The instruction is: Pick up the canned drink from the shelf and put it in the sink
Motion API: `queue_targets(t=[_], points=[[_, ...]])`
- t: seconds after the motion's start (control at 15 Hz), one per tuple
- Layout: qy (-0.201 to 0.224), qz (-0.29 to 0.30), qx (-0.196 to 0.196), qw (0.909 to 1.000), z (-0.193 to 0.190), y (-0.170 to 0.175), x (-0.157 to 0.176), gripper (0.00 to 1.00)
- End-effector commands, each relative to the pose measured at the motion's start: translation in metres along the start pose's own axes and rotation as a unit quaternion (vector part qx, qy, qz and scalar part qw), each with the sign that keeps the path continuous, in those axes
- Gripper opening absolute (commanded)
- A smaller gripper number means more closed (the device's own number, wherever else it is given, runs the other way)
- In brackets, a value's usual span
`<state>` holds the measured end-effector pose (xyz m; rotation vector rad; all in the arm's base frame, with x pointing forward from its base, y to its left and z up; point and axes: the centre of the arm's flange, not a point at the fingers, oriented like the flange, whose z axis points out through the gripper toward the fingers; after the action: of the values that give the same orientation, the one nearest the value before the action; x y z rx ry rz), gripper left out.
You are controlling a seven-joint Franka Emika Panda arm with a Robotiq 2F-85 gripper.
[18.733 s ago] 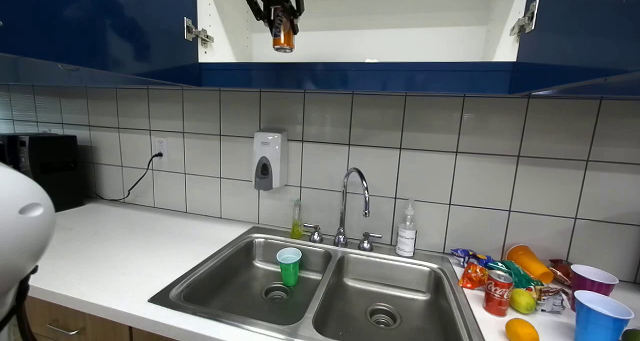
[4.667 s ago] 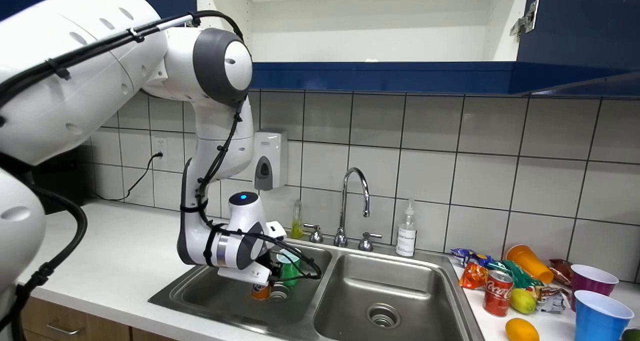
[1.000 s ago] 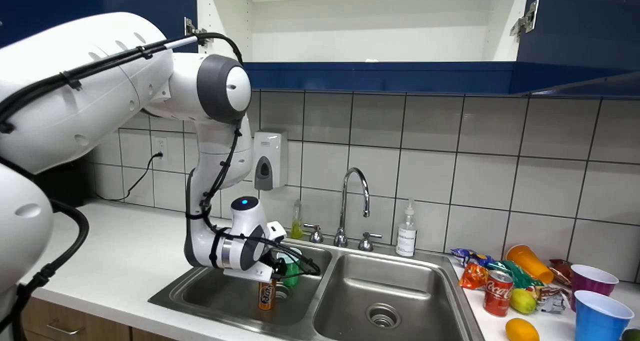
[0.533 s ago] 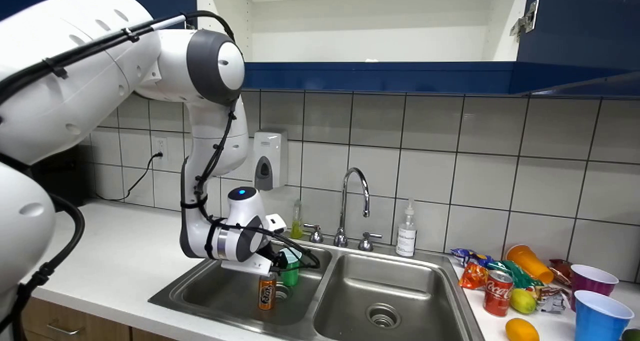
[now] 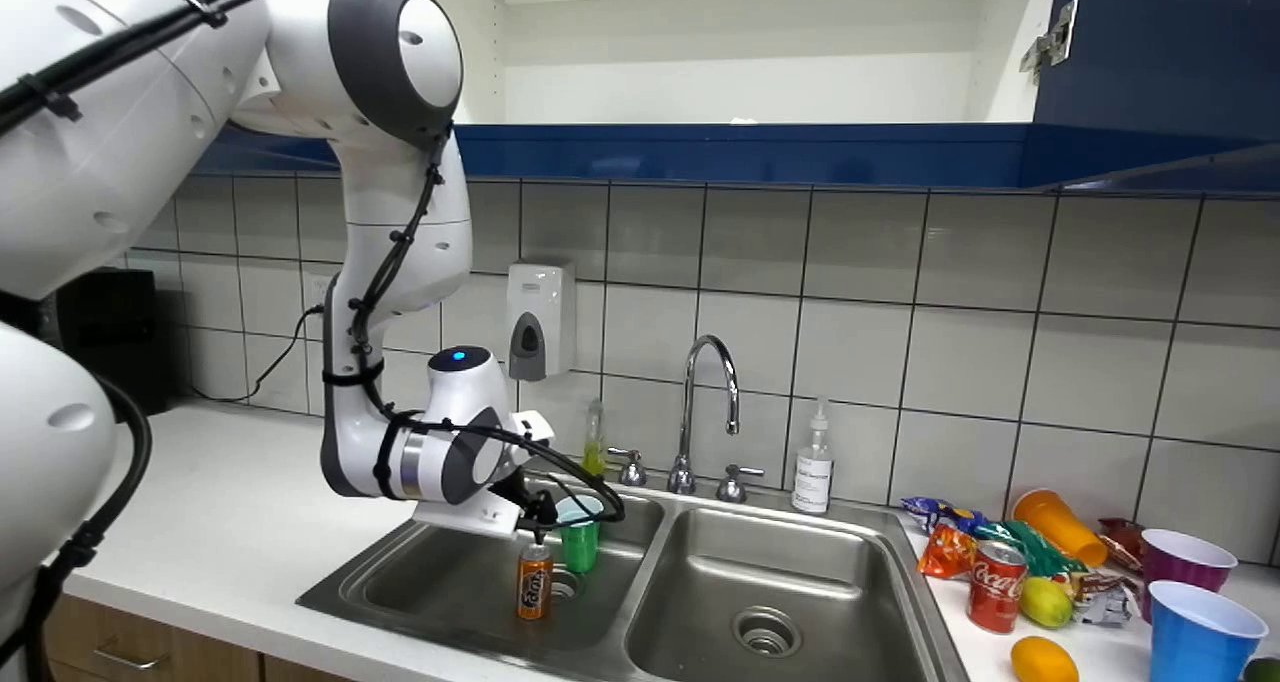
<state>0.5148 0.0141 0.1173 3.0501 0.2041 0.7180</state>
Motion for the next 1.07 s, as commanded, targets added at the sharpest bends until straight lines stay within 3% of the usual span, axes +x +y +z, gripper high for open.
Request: queue_targets(t=[0.0, 0.93, 1.0], points=[[-0.003, 0.003, 0.002, 1.0, -0.035, -0.013, -0.063, 1.0], [-0.045, -0.002, 0.019, 0.9988, -0.081, -0.035, -0.131, 1.0], [-0.055, -0.008, 0.019, 0.9983, -0.083, -0.027, -0.087, 1.0]])
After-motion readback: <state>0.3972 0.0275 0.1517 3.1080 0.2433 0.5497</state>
